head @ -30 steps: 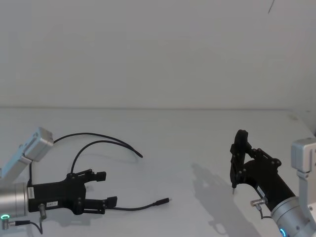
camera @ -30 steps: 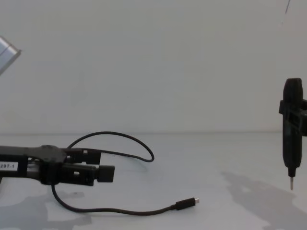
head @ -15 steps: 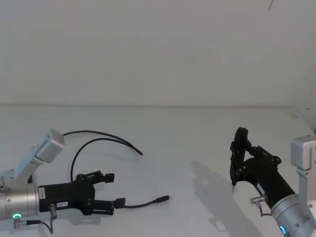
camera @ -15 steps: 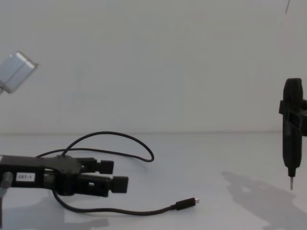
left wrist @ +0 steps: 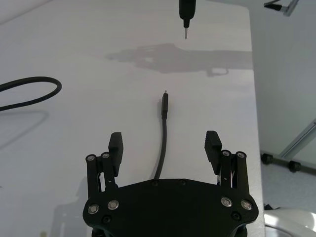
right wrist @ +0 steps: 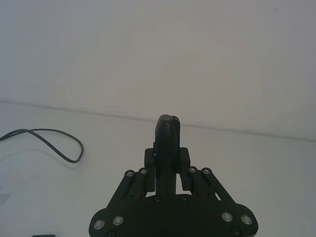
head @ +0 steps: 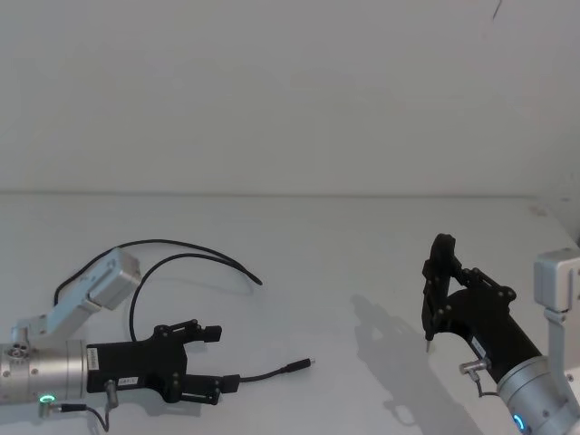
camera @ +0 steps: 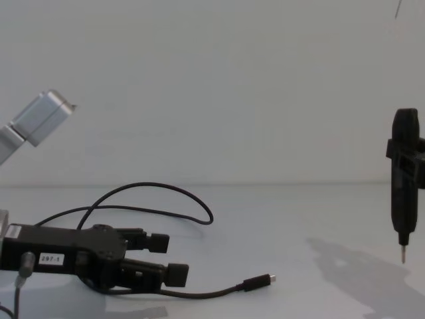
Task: Pick up the data cable with the one hand.
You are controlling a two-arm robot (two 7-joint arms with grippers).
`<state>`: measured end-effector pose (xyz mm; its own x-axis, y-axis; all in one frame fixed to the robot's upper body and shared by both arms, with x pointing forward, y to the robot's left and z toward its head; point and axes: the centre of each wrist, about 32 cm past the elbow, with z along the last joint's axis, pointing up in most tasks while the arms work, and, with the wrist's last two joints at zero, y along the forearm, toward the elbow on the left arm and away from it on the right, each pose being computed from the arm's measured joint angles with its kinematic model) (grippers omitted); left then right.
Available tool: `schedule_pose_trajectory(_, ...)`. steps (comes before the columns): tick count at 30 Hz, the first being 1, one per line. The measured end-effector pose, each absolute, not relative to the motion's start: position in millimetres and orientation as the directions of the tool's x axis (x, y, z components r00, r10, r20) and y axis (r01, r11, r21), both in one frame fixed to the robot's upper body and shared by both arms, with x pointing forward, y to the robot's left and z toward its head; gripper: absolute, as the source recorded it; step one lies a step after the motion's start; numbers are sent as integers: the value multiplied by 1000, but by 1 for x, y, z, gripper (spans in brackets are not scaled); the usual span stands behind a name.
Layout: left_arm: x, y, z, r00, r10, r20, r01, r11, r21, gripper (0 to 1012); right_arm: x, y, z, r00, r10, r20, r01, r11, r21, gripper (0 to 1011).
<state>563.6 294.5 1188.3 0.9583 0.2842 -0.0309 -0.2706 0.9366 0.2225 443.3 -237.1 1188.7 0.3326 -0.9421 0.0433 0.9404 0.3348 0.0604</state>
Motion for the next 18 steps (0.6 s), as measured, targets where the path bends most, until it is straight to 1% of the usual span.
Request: schedule_pose_trajectory(18,575,294,1191,965,256,50,-260,925,276,1001,443,-237,1189,333,-942,43,940,335,60,279)
